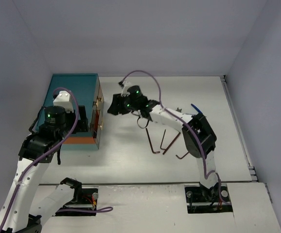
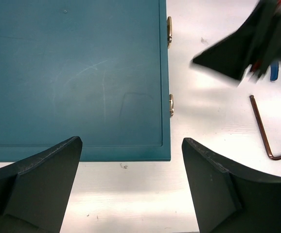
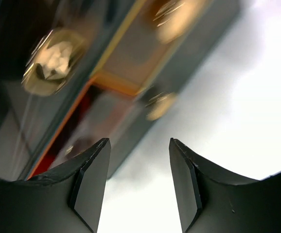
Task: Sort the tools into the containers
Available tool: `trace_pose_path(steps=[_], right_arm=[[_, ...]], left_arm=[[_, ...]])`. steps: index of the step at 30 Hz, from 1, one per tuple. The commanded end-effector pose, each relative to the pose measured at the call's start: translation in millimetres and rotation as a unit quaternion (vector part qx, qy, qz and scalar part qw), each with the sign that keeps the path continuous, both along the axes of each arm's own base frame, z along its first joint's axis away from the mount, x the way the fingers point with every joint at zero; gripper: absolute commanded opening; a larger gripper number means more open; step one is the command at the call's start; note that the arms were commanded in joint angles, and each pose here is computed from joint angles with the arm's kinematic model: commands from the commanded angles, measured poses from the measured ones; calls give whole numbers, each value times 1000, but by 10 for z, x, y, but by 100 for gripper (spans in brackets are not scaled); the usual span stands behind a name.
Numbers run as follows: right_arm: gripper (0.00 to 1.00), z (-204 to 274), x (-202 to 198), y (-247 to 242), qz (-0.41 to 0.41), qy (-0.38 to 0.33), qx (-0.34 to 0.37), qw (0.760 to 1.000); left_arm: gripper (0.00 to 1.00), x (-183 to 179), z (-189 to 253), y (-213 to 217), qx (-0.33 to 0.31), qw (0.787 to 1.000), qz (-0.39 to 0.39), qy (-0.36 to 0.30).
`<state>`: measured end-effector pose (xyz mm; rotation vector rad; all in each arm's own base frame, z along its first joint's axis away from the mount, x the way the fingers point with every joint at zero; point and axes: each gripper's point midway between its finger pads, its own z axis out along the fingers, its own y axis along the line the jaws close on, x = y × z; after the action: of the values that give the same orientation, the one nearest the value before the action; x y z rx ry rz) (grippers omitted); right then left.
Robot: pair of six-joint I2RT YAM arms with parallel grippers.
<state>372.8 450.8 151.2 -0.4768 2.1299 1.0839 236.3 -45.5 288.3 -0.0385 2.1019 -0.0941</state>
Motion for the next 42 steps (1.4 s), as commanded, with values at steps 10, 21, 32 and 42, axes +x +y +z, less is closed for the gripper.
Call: trace_pose_path(steps=[10,21,32,42], right_arm=[[49,565,276,74,17,-25,86,996],[49,211,-294,590,72,-1,68,995],[49,297,-452,807,89,-18,86,992],[49,644,-93,338,36,-47,95,994]], left_arm=[[81,6,249,96,17,999,10,-35],[81,36,249,109,24,999,13,-33],[81,-17,261,100,19,999,6,-39],[81,-83,339,145,19,998,11,-52]])
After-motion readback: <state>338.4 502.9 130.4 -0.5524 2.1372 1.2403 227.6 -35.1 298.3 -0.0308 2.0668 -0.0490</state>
